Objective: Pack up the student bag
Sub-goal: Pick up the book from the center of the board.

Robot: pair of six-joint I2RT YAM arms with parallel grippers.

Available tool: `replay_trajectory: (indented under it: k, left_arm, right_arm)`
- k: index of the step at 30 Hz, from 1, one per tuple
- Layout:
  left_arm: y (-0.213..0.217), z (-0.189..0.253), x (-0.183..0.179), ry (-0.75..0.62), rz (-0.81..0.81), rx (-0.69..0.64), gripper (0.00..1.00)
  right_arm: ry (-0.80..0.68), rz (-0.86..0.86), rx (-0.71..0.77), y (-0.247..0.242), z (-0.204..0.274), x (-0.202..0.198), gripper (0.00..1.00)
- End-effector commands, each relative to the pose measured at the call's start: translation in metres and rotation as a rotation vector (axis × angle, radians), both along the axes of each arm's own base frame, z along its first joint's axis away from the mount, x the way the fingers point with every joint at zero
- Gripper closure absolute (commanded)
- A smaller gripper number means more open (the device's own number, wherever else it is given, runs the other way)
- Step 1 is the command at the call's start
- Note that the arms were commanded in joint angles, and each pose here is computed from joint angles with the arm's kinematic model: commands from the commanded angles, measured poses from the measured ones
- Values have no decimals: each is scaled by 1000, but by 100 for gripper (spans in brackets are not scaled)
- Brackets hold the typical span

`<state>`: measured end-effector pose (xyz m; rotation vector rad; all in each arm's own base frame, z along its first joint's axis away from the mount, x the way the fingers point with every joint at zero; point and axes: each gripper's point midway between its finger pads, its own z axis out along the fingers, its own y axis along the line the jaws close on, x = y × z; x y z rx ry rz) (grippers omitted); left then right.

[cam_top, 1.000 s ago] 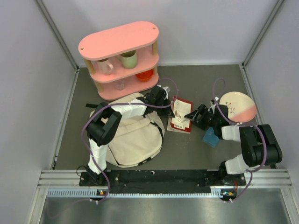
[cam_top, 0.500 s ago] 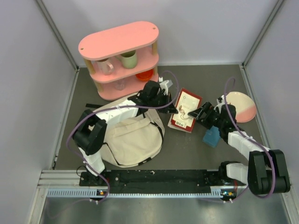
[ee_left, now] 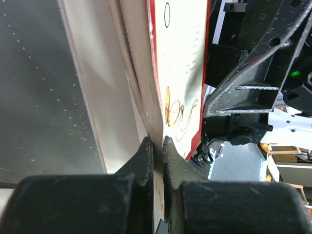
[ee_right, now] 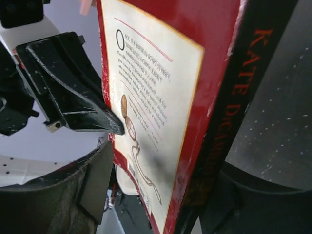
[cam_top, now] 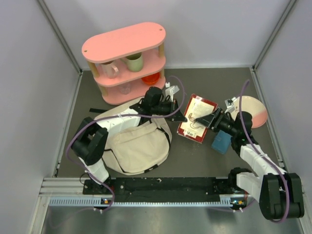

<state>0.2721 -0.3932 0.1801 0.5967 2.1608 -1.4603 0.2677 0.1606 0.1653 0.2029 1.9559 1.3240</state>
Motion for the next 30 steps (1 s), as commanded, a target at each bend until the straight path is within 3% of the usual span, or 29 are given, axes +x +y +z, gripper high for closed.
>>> replay_trajectory:
  k: [1, 5, 8, 12, 14, 18, 25, 30]
  left_arm:
    - [-7, 57, -17, -118, -91, -177, 100]
    - [-3, 58, -21, -116, -87, -182, 100]
    - [1, 51, -22, -105, -58, -169, 99]
    - [3, 42, -9, -101, 36, -153, 87]
    - [0, 41, -2, -89, 62, -149, 87]
    - [-7, 43, 4, -97, 105, -162, 82]
    - [-17, 20, -13, -61, 124, -130, 58]
    - [-5, 19, -35, -47, 167, -201, 34]
  right_arm:
    - [-121, 74, 45, 7, 31, -12, 47]
    - [-127, 82, 64, 8, 34, -18, 76]
    - [-128, 66, 67, 6, 38, -23, 82]
    - [-106, -10, 42, -2, 36, -25, 94]
    - [-72, -37, 31, -5, 31, -27, 100]
    - [-88, -49, -3, -8, 40, -37, 100]
    - [-128, -112, -65, -19, 59, -47, 100]
    - [-66, -131, -57, -21, 41, -50, 100]
